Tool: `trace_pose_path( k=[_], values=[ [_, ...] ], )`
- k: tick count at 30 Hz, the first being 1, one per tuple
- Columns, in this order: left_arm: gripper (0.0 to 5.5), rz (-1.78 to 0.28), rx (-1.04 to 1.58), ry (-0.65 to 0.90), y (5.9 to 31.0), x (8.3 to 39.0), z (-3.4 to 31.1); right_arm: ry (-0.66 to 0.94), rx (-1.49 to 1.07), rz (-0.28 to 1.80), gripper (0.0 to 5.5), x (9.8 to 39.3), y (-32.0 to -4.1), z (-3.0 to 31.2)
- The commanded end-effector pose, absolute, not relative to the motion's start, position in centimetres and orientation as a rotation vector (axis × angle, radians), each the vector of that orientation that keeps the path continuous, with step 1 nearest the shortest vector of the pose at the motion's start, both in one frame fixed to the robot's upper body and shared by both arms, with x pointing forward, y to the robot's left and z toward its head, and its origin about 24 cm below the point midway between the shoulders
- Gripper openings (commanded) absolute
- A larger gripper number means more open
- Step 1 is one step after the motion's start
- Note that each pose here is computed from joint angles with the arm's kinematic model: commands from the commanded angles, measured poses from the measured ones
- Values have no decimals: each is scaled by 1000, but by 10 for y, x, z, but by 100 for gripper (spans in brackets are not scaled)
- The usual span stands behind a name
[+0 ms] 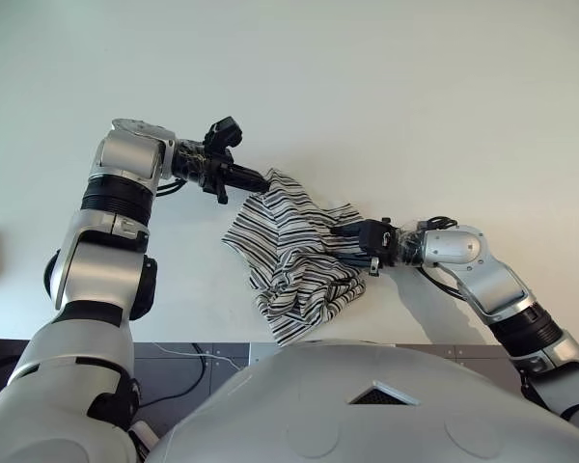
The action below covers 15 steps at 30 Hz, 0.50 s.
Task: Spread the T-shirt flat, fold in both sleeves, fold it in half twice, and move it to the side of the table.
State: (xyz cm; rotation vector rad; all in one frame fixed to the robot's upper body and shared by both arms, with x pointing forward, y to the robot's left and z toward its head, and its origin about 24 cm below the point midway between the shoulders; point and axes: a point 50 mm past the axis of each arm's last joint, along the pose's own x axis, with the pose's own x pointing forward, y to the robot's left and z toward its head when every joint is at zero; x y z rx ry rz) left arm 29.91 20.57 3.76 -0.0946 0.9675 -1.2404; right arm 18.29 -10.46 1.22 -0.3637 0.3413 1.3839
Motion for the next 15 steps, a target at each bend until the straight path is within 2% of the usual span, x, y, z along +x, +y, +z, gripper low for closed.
trace_pose_path(
  k=[1,7,11,13,15],
  values=[
    [13,-1242,-86,910,200,308,47,550,-435,1317,204,170,-123,-17],
    [13,-1288,-130,746,179,323,75,445,-217,1178,204,189,-143,21],
    [13,-1402,-201,510,162,328,144,298,70,936,204,226,-186,61],
    [13,-1506,-189,420,160,312,180,244,139,840,204,235,-201,73],
    [13,-1661,-73,443,168,273,192,214,172,771,204,234,-211,80]
  ],
)
